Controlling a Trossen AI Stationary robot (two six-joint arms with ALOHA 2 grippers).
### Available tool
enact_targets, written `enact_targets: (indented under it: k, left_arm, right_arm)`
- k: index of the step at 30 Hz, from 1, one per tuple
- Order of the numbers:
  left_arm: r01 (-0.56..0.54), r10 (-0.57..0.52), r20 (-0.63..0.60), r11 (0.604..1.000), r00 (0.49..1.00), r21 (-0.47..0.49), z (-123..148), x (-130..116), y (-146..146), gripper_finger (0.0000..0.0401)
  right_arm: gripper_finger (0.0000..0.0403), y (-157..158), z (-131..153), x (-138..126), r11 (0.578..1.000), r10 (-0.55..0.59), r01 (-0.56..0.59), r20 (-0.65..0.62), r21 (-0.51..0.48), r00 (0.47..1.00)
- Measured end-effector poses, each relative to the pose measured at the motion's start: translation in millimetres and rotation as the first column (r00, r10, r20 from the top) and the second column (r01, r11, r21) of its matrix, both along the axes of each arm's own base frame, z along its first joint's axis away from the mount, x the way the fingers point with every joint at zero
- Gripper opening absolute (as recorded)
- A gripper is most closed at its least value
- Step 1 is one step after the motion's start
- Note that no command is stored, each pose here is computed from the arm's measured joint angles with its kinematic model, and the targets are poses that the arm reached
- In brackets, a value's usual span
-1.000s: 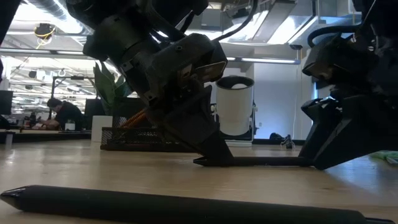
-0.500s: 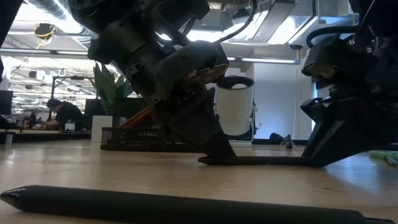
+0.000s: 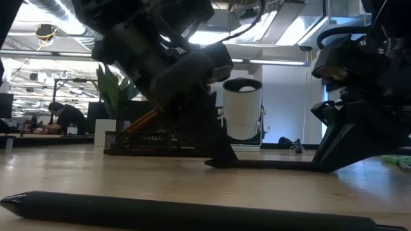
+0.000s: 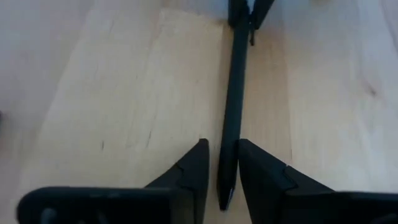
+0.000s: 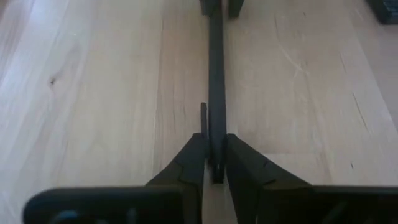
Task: Pick and place office supplies into organizer
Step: Put the top right black pen in the desk organizer
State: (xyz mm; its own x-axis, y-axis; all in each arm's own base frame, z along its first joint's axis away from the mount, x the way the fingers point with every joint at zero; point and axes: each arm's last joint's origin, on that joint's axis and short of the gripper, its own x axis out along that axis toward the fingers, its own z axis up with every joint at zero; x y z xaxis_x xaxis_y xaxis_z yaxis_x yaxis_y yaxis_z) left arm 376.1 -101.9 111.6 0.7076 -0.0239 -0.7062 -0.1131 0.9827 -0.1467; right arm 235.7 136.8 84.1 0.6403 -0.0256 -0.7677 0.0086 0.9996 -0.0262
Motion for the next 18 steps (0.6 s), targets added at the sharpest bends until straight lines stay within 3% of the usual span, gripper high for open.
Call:
enact_targets:
  k: [10, 15, 18]
  left_arm:
    - [0.085, -0.089, 0.065, 0.995, 0.994, 0.057, 39.4, -9.6, -10.5, 0.0089]
    - [-0.002, 0.006, -0.026, 0.987, 1.0, 0.162, 47.5, -27.4, -14.0, 0.009]
    - [-0.082, 0.09, -0.02, 0.967, 0.996, 0.239, 57.8, -39.2, -19.1, 0.009]
  right_arm:
    - [0.0049, 0.7, 1.8, 1.1, 0.999, -0.021, 0.021, 0.011, 0.025, 1.0]
    - [0.0049, 5.2, 9.7, 8.1, 1.0, -0.004, 0.003, -0.026, -0.01, 1.0]
    - [0.0049, 9.5, 18.9, 15.1, 0.998, 0.002, -0.006, -0.073, -0.055, 0.997]
